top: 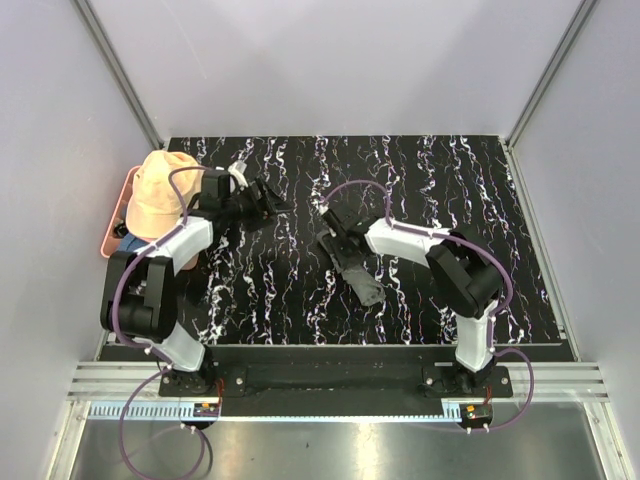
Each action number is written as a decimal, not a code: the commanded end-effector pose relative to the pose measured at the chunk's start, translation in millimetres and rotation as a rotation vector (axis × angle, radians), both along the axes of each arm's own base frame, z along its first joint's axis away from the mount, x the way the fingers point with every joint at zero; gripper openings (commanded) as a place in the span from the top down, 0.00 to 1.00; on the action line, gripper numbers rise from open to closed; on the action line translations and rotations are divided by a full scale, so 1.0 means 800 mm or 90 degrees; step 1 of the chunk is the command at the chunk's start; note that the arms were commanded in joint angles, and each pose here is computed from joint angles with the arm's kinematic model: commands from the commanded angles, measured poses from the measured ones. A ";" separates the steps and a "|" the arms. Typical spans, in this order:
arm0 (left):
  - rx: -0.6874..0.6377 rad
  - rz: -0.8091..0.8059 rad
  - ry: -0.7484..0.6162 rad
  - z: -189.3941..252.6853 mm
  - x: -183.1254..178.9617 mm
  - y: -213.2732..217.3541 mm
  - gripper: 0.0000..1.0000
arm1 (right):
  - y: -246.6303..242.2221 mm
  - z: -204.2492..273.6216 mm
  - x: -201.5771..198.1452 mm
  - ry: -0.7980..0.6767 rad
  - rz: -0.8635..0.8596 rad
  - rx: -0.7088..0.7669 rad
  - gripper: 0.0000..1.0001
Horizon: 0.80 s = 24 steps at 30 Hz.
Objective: Fold the napkin, place the utensils inside, and roll it up
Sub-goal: Roll the napkin with the utensil
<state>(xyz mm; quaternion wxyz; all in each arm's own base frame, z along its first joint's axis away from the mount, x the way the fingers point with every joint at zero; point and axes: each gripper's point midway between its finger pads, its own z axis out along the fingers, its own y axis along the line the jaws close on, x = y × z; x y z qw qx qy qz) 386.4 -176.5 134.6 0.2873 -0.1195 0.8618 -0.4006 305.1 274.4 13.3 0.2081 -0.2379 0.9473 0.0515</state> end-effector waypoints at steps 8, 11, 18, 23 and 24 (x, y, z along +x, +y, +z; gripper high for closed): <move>-0.009 -0.003 -0.024 0.027 -0.022 0.003 0.16 | -0.146 -0.047 0.072 0.050 -0.287 -0.128 0.45; -0.006 -0.007 -0.026 0.028 -0.028 0.004 0.15 | -0.163 -0.046 0.093 0.048 -0.321 -0.122 0.44; -0.004 -0.005 -0.031 0.028 -0.040 0.010 0.15 | -0.179 -0.047 0.119 0.045 -0.336 -0.122 0.44; -0.007 -0.004 -0.043 0.036 -0.045 0.016 0.14 | -0.164 -0.032 0.124 0.045 -0.316 -0.082 0.33; -0.006 -0.005 -0.051 0.040 -0.045 0.016 0.14 | -0.157 -0.022 0.125 0.046 -0.303 -0.062 0.25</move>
